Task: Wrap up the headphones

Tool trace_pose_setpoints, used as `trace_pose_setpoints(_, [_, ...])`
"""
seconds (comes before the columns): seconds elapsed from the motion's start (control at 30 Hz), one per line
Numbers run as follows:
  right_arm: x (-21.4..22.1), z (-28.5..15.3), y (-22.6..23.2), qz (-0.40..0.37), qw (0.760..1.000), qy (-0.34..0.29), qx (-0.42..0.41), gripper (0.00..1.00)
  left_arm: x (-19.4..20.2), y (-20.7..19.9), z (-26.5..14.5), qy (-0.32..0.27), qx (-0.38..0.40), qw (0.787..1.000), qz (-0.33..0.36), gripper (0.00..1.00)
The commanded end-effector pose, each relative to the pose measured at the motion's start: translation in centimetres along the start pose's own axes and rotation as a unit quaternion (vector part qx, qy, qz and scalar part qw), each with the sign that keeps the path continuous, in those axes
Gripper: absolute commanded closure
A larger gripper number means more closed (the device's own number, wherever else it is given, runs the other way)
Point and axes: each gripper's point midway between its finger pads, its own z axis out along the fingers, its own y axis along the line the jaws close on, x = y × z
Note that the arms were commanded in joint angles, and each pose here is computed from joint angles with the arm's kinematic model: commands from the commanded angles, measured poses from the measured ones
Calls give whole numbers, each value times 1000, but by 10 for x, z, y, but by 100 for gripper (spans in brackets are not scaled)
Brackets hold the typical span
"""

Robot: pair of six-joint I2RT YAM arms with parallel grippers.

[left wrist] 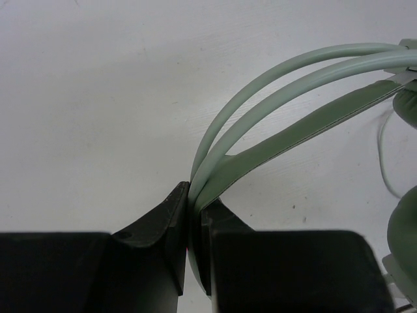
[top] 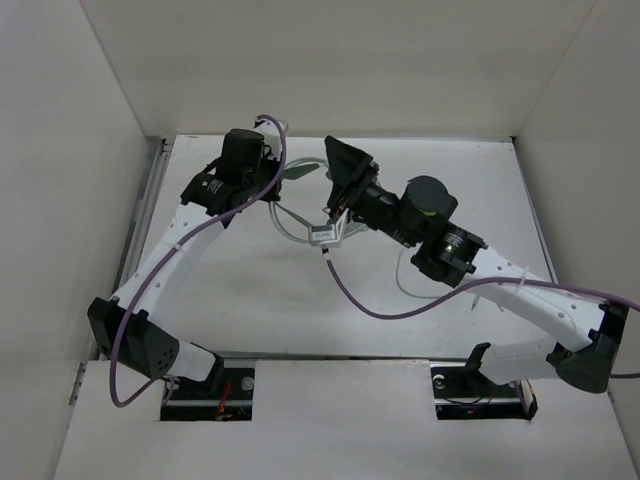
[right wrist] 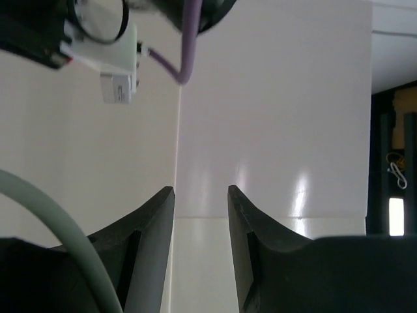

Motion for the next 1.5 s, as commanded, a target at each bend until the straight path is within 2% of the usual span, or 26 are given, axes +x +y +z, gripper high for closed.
trace_pose_setpoints(0.0, [41,-12,-24,14,998,46,32,100,-35,-22,-38,-81,40,996,8,100])
trace_pose_setpoints(0.2, [82,-28,-17,0,996,89,22,100,-18,-34,-49,-67,63,995,41,100])
trace_pose_setpoints(0.53, [74,-16,-1,54,997,58,5,100,-22,-84,-58,-67,143,984,86,100])
trace_pose_setpoints(0.67, [85,-18,1,100,993,64,1,97,-25,-98,-66,-72,167,978,100,100])
trace_pose_setpoints(0.83, [80,-31,23,188,980,45,-48,91,-35,-102,-79,-89,182,974,100,100])
trace_pose_setpoints(1.17, [73,-44,55,360,928,38,-85,81,-54,-116,-108,-120,228,962,87,100])
trace_pose_setpoints(1.47, [81,-50,69,473,874,51,-104,81,-67,-134,-146,-139,298,942,69,100])
